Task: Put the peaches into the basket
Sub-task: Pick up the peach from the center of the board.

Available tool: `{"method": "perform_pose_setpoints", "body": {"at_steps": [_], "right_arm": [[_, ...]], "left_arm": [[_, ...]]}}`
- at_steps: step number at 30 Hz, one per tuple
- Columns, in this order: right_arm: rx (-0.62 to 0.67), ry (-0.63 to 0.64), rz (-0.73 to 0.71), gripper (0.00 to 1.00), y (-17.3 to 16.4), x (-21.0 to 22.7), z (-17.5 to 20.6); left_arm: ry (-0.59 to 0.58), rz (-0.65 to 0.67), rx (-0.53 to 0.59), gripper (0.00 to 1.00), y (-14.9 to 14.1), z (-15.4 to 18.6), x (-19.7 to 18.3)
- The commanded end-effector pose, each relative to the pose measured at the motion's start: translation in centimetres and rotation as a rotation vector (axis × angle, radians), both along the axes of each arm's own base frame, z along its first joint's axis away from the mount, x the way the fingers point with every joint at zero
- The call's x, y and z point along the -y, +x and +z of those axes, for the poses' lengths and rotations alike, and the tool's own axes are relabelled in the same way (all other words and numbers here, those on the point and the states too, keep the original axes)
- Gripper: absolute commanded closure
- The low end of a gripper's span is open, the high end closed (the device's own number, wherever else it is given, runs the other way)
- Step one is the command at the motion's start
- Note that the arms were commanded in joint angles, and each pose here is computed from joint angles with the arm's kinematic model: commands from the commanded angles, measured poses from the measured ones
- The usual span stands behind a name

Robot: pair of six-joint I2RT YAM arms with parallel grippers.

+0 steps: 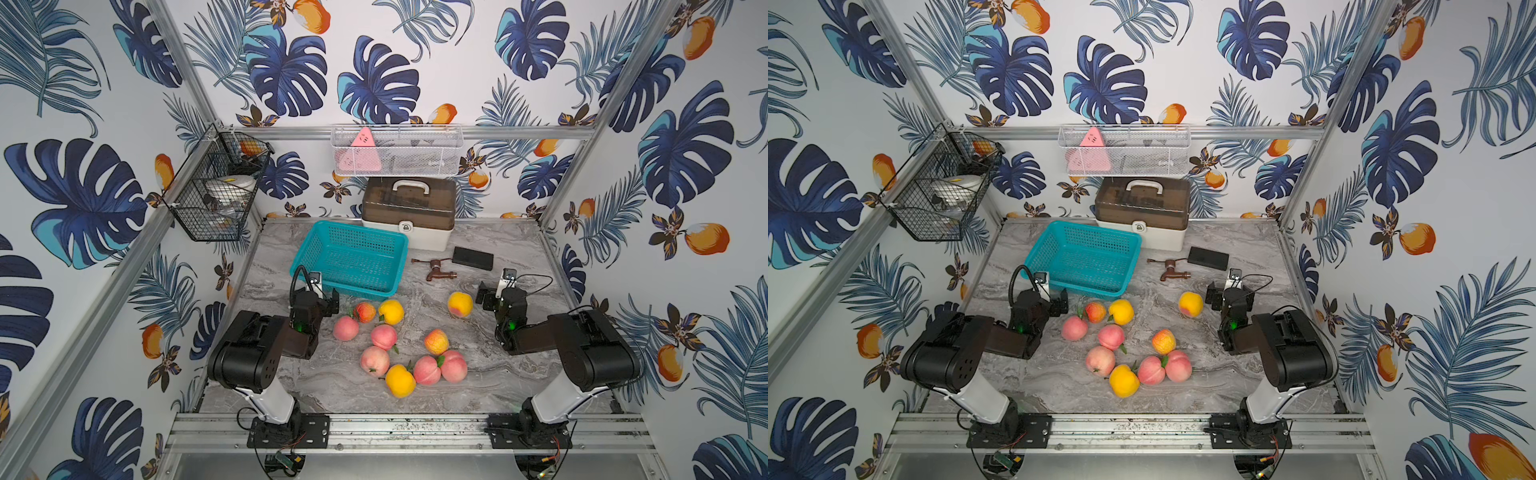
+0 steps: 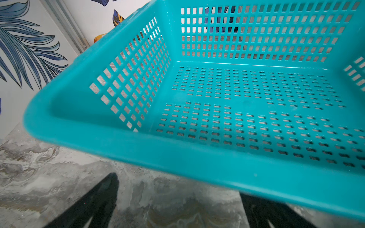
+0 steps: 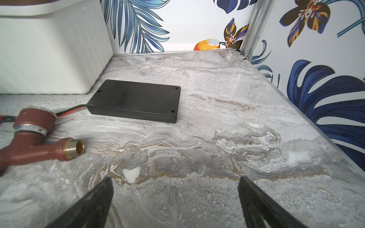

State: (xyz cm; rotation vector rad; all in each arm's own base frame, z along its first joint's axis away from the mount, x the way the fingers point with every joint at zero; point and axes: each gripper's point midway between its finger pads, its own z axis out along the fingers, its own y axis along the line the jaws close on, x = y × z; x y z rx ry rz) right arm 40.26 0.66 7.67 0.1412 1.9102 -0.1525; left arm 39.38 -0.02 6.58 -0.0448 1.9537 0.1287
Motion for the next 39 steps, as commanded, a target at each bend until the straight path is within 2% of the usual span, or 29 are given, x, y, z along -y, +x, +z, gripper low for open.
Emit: {"method": "perform_pose_setpoints", "body": {"at_steps": [1,12,19,23,28,32,39], "right_arm": [[-0.016,-0.006,0.001,0.00,-0.1,0.0,-0.3],[-0.013,-0.010,0.045,0.00,0.0,-0.7,0.2],[-0.001,-0.018,0.055,0.00,0.0,-0.9,1.0],[-0.073,-0.070,0.080,0.00,0.5,-2.3,1.9],[-0.056,-0.086,0.089,0.00,0.2,-3.1,4.5],[-0.074,-0.091,0.104,0.00,-0.3,-4.0,6.5],[-0.125,-0.023,0.145,0.00,-1.4,-5.9,10.3]], "left_arm": [[-0.013,-0.006,0.045,0.01,0.5,1.1,0.1],[0.000,-0.028,0.017,0.01,0.7,2.3,0.6],[0.029,-0.041,-0.104,0.01,-0.1,2.2,1.4],[0.060,-0.069,-0.188,0.01,-1.0,1.9,2.7],[0.108,-0.047,-0.261,0.01,-3.0,3.0,3.0],[0.095,-0.019,-0.327,0.01,-4.5,3.7,2.7],[-0.007,0.091,-0.373,0.01,-5.9,7.4,2.2]]}}
